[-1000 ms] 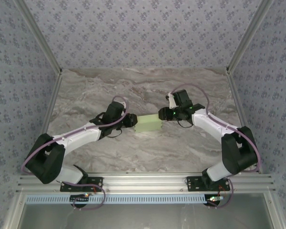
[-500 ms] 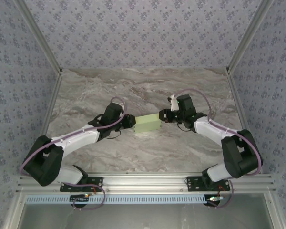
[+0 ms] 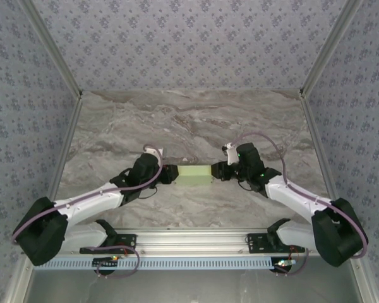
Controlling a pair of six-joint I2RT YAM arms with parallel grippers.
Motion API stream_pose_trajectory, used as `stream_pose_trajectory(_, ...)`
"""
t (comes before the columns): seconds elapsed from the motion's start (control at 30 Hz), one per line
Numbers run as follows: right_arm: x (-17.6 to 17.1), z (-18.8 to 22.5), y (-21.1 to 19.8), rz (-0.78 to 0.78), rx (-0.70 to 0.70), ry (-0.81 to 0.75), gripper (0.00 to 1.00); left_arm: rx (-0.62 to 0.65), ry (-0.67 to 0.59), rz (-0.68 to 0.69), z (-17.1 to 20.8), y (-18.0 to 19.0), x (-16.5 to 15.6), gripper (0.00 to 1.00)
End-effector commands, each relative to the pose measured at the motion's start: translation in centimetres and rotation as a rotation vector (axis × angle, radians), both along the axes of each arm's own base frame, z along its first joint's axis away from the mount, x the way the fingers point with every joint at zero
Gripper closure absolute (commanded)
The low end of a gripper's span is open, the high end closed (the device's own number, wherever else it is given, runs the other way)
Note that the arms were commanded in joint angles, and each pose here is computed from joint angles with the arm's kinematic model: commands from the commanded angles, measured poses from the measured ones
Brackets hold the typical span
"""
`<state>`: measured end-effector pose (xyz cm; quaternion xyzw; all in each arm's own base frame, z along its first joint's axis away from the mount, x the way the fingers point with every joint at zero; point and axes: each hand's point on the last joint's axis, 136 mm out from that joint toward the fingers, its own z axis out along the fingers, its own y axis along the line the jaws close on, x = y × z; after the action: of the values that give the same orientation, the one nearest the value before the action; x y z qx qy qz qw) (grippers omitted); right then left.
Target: Fold the paper box
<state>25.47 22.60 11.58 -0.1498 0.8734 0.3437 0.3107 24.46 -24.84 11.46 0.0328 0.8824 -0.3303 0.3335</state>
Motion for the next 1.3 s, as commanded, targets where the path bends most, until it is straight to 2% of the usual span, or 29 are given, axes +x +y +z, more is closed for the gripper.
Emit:
stream_pose_trajectory(0.0, -3.5, -2.8, 0.2, 0.064, -0.045, 0.084, 0.73, 0.112, 0.100, -0.051, -4.0, 1.2, -3.3, 0.71)
stream_pose_trajectory(0.17, -3.3, -2.0, 0.0, 0.011, -0.015, 0.134, 0.59, 0.133, 0.103, -0.035, -3.3, 1.4, -3.1, 0.70)
stream_pose_trajectory(0.33, -3.0, -1.4, -0.1, -0.011, 0.007, 0.212, 0.53, 0.137, 0.121, -0.005, -2.5, 1.5, -2.6, 0.66)
stream_pose_trajectory(0.57, -4.4, -1.9, 0.7, 0.034, 0.055, 0.294, 0.54, 0.098, 0.202, -0.055, -2.5, 1.0, -4.1, 0.55)
stream_pose_trajectory(0.97, -7.4, -2.3, 1.0, 0.131, 0.017, 0.261, 0.58, 0.021, 0.273, -0.113, -2.0, 1.0, -6.7, 0.54)
stream_pose_trajectory(1.27, -6.5, -4.7, 0.8, 0.107, -0.083, 0.229, 0.60, 0.047, 0.278, -0.081, -3.3, 1.1, -5.8, 0.53)
